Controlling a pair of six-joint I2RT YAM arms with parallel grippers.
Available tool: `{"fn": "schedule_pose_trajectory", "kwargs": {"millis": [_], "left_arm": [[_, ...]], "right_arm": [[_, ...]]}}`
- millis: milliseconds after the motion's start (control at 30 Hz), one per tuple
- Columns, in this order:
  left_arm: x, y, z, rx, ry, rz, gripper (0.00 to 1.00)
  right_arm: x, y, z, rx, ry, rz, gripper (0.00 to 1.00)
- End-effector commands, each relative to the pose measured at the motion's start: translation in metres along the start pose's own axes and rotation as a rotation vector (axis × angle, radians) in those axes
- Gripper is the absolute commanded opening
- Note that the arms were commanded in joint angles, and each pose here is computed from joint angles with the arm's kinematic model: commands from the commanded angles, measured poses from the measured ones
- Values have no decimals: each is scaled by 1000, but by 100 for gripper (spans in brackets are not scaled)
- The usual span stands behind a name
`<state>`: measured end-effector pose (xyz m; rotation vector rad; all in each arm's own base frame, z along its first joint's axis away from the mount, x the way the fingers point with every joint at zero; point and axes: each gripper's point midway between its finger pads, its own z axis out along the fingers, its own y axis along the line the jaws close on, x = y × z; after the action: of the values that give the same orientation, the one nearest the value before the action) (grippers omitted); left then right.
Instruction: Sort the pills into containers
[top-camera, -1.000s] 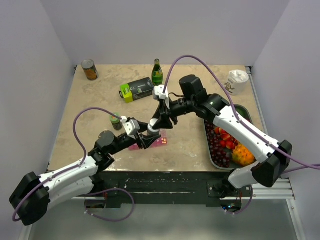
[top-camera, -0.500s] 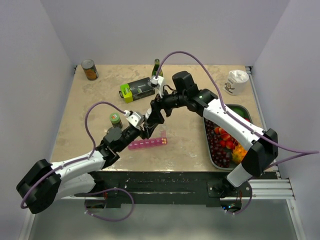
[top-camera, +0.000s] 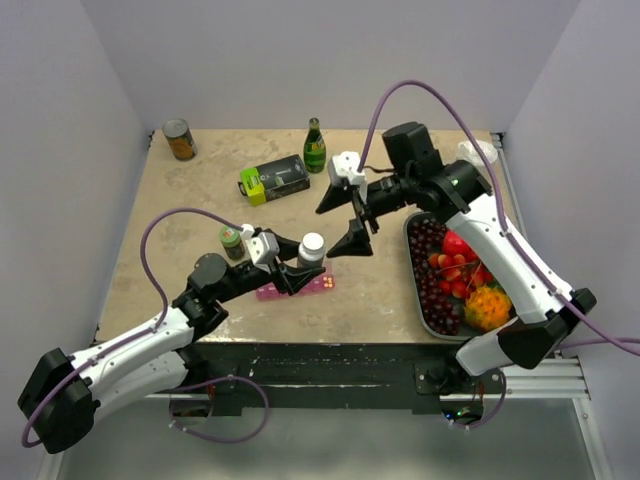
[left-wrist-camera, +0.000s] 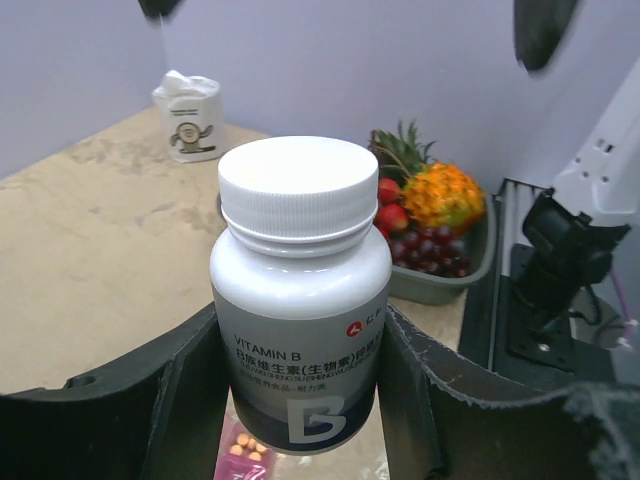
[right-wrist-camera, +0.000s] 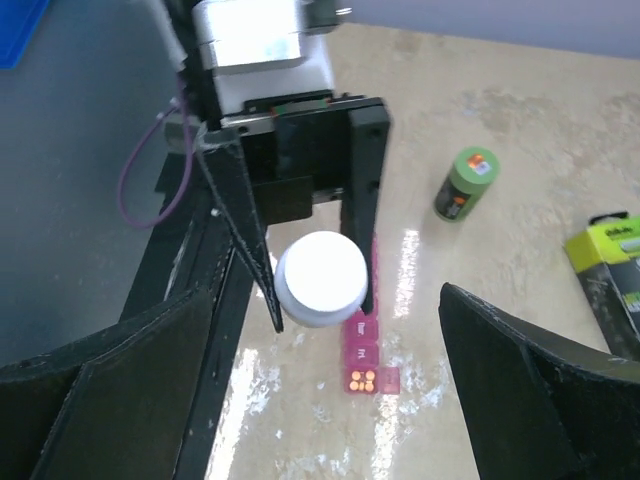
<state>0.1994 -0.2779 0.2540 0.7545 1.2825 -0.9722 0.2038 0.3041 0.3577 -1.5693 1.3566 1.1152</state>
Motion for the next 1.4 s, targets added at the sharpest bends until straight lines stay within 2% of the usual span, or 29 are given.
{"fn": "schedule_pose_trajectory", "kwargs": {"millis": [0, 167, 367, 433, 567, 667, 700, 733, 767, 800, 867, 933, 967, 1033, 1067, 1133, 1233, 1267, 1333, 1367], "left_arm": [[-27, -28, 6, 155, -15, -56, 0], [-28, -43, 6, 254, 2, -63, 0], [-27, -45, 6, 270, 13, -59, 0], [-28, -44, 6, 264, 11, -56, 0], [-29, -38, 6, 231, 4, -42, 0], [-32, -13, 8, 86, -14, 5, 0], [-37, 5, 8, -18, -34, 21, 0], [-40, 15, 7, -70, -50, 35, 0], [-52, 24, 5, -123, -93, 66, 0], [-59, 41, 2, -226, -128, 72, 0], [-71, 55, 2, -309, -197, 99, 0], [-76, 57, 8, -330, -226, 126, 0], [-74, 58, 14, -326, -232, 154, 0], [-66, 54, 25, -305, -220, 171, 0], [-69, 51, 26, -295, -241, 184, 0], [-62, 58, 26, -339, -222, 213, 0], [-52, 63, 20, -371, -203, 215, 0], [-49, 63, 18, -371, -194, 215, 0], [-40, 59, 14, -348, -171, 211, 0], [-33, 57, 13, -334, -151, 201, 0]], "right_arm": [[23, 46, 20, -158, 98, -98, 98], [31, 45, 26, -153, 153, -146, 92], [41, 45, 27, -172, 188, -125, 77], [45, 45, 28, -172, 199, -115, 68], [45, 44, 29, -156, 192, -73, 42], [45, 41, 33, -122, 181, -6, 32], [46, 36, 34, -91, 184, 16, 28], [47, 27, 40, -33, 166, 95, 23], [48, 19, 43, 14, 157, 145, 12], [51, 9, 47, 71, 155, 202, 7], [67, -16, 57, 195, 162, 345, 0], [69, -18, 67, 183, 142, 431, 1], [74, -17, 75, 144, 148, 468, 9], [73, -15, 82, 105, 137, 516, 18], [74, -13, 86, 74, 136, 533, 27], [75, -13, 87, 72, 139, 540, 34], [75, -15, 83, 81, 153, 488, 50], [72, -16, 79, 86, 154, 463, 63], [64, -17, 64, 90, 158, 364, 79], [61, -18, 58, 89, 155, 330, 91]]}}
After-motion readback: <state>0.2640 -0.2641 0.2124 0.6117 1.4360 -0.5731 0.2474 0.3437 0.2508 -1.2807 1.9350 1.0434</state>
